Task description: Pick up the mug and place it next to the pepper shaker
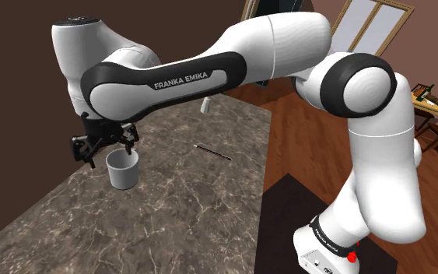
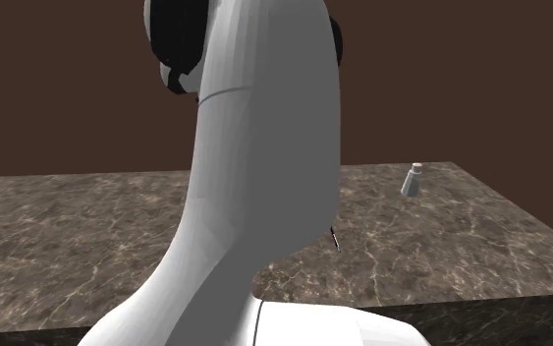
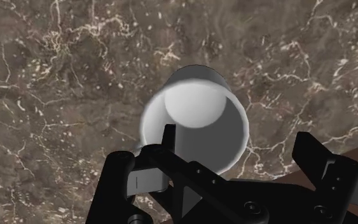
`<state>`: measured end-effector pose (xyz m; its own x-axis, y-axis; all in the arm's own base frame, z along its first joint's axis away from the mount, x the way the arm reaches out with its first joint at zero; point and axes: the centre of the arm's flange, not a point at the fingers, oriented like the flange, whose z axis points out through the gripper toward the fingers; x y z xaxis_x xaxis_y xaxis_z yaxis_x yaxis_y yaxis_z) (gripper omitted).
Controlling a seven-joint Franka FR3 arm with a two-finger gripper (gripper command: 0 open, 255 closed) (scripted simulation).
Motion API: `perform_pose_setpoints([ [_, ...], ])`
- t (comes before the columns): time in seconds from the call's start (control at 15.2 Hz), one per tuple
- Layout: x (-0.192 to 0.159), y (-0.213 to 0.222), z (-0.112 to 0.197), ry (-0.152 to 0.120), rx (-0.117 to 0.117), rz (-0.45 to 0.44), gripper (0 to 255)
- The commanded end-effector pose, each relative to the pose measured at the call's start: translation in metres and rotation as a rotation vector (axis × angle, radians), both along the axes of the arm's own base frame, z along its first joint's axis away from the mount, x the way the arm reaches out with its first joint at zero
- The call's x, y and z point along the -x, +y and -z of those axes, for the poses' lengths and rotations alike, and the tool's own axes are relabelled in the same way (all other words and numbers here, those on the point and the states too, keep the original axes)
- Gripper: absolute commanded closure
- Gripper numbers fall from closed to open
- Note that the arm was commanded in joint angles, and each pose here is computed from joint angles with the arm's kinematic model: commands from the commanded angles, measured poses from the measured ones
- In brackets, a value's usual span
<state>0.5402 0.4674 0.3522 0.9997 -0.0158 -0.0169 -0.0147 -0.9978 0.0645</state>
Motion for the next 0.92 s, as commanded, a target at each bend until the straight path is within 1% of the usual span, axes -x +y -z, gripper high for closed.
perform_pose_setpoints([
  [0.0, -0.005, 0.009, 0.012, -0.003, 0.002, -0.001, 0],
  [0.46, -0.004, 0.007, 0.047, -0.003, 0.002, -0.001, 0],
  [0.86, -0.004, 0.007, 0.047, -0.003, 0.002, -0.001, 0],
])
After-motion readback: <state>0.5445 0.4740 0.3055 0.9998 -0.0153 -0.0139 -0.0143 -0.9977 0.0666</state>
